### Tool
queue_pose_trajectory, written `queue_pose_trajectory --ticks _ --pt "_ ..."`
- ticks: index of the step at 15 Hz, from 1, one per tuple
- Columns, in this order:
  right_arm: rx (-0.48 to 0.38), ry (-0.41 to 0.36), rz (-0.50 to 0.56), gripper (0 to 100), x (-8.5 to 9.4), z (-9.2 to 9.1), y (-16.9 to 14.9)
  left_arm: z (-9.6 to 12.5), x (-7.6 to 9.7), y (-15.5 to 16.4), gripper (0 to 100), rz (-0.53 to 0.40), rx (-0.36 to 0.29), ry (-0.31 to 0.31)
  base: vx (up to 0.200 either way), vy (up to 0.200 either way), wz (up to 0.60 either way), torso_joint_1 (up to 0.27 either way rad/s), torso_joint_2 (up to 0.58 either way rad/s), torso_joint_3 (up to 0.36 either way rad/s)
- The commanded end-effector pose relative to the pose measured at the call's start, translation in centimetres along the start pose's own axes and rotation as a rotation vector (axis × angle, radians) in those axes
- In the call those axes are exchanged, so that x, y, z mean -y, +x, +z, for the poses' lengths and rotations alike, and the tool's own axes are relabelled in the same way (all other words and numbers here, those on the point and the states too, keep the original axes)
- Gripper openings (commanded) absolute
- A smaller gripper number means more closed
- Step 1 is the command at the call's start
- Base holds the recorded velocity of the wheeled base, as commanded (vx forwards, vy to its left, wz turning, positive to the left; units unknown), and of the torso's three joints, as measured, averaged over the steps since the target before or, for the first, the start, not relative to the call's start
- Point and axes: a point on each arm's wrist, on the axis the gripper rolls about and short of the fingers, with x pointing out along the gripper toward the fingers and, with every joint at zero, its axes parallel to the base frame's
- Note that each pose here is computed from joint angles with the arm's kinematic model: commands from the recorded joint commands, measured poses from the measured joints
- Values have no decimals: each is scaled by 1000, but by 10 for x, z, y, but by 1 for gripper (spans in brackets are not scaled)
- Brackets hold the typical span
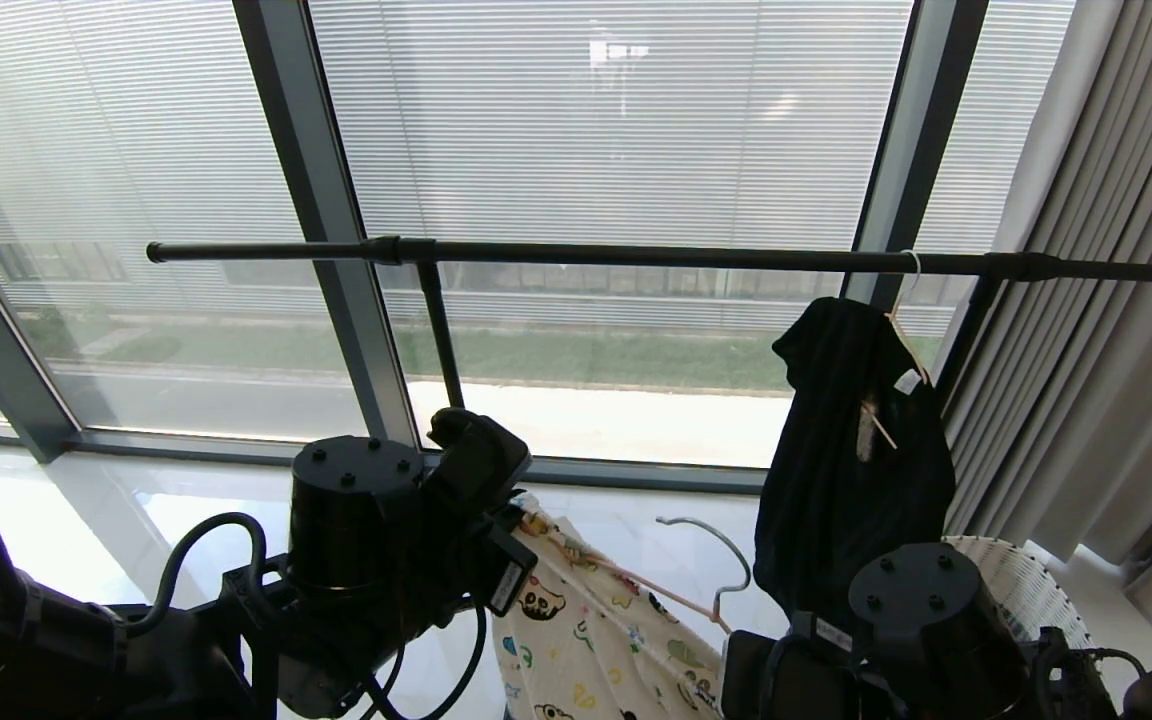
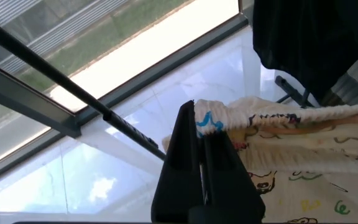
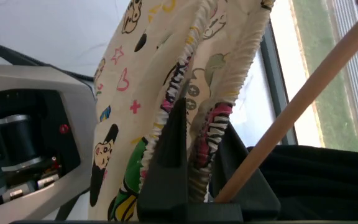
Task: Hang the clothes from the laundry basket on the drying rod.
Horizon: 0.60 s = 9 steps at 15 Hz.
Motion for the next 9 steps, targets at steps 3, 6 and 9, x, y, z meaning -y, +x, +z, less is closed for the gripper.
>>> queue_pose_trajectory --ticks 3,6,9 --pt "-19 -39 75 0 -14 1 2 2 0 1 0 -7 10 41 0 0 0 0 0 0" --pt "-30 -93 124 0 -24 2 8 13 3 8 0 -70 68 60 0 0 0 0 0 0" --pt "-28 -94 127 0 -23 5 15 20 11 7 0 -152 113 75 0 0 0 0 0 0"
